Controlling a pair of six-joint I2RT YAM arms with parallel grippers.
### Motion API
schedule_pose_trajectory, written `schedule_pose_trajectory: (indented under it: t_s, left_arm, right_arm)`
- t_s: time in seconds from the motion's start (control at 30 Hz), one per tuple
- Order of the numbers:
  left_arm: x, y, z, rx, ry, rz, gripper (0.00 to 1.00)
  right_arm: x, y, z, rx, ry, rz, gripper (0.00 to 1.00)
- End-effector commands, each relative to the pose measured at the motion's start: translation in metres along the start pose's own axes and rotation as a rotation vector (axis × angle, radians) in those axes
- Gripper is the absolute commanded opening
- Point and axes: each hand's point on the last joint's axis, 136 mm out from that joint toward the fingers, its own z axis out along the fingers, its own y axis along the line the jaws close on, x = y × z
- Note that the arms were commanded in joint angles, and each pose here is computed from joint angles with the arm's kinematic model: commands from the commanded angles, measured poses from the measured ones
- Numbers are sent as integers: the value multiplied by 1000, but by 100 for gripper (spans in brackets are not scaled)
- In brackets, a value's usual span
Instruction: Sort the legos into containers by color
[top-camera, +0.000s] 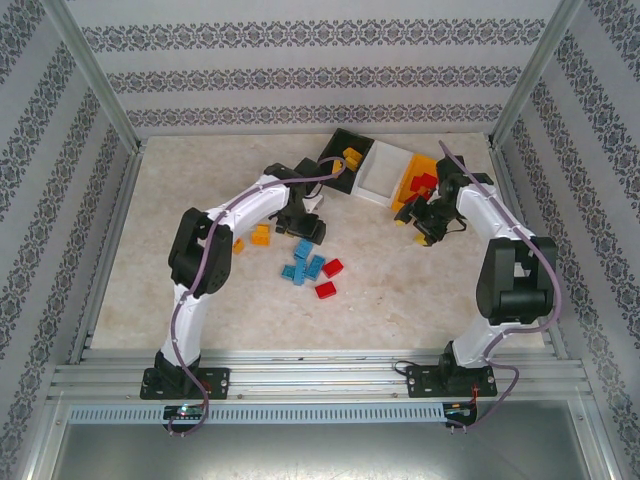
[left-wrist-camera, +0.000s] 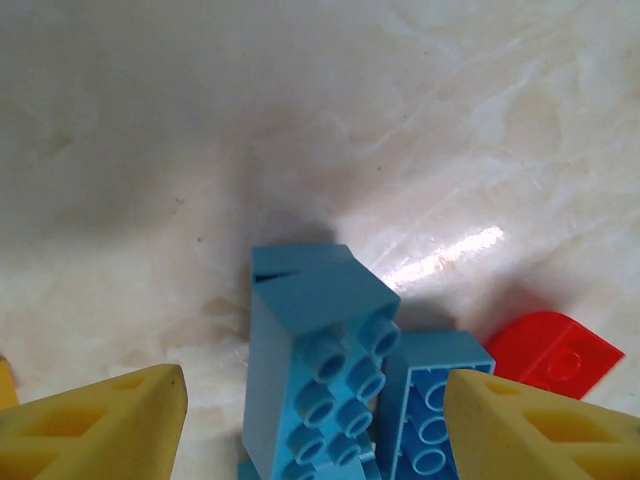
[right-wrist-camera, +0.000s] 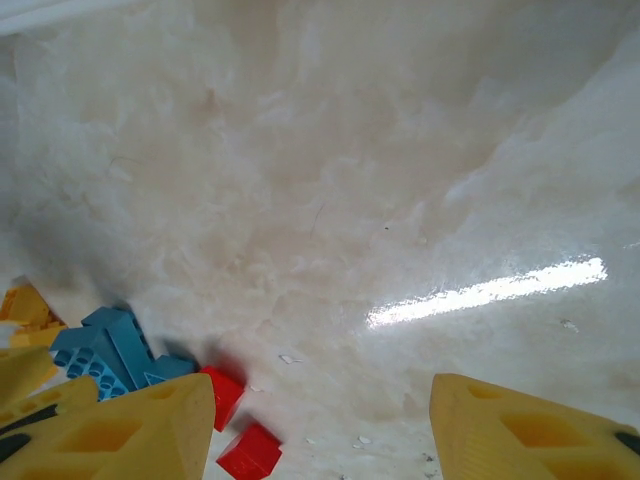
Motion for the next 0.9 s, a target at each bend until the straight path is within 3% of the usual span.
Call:
schedule_pose_trajectory:
  t_s: [0.0,0.33,0.63,0.87]
  left_arm:
    - [7,4,2,-29,50,39,69]
    - [10,1,15,-4,72,25,64]
    - [17,1,15,3,80,21,44]
    - [22,0,12,11,78,14,38]
  right_arm:
    - [2,1,-3,-25,-3,1,60]
    - [0,6,-1,-35,2,19,60]
    - [3,3,0,-30,-3,28,60]
    - [5,2,-3,-28,-14,26,60]
